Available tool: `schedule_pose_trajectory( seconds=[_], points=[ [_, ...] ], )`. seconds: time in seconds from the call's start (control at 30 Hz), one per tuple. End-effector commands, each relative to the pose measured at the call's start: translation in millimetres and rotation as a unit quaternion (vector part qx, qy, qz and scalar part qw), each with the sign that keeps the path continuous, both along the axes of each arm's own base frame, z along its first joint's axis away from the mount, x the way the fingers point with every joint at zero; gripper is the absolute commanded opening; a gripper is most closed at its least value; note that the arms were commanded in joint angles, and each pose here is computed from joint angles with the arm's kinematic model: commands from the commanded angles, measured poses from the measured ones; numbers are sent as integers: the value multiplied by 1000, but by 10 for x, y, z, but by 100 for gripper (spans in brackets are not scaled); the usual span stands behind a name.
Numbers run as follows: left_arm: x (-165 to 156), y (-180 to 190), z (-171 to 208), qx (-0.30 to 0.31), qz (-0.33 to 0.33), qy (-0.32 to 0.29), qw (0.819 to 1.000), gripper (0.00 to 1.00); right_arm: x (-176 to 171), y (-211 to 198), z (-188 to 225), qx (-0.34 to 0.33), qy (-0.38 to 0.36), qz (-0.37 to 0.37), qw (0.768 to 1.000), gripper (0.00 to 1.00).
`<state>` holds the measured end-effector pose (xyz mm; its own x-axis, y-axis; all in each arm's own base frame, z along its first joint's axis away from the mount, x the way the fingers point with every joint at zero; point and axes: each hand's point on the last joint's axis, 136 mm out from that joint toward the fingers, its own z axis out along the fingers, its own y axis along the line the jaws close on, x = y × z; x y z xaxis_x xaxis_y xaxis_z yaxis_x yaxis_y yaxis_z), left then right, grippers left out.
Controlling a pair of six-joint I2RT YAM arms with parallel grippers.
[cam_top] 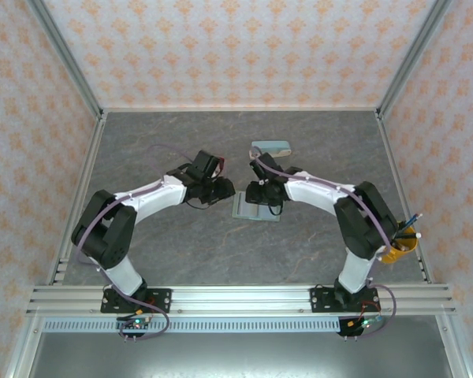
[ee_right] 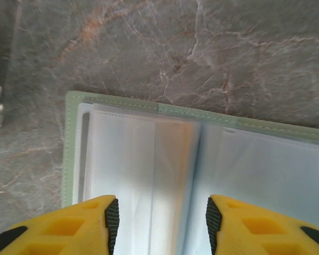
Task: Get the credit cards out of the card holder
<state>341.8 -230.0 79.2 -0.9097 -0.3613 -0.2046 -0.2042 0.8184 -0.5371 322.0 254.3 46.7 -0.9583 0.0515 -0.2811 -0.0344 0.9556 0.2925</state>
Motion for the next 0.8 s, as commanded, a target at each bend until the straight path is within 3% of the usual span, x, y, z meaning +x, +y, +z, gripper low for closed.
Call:
schedule_pose_trajectory(
  seconds=[0.0,0.13,0.3,0.43,0.6,0.77],
  points=[
    [-34,181,-6,28,23,0,999,45,-39,22,-85,-27,22,13,999,49],
    [-50,154,-20,19,20,3,1000,58,-58,37,-209,-40,40,23,998,47],
    [-89,139,-49,16,11,10,1000,77,-165,-96,-412,-83,69,43,993,36],
    [-131,209,-81,31,16,15,999,84,-303,-84,-503,-82,87,74,990,31],
    [-229,297,-141,39,22,26,999,90,-479,127,-419,-33,91,123,988,30],
    [-336,311,-196,33,16,35,999,96,-427,124,-336,-29,68,117,990,28]
  ],
)
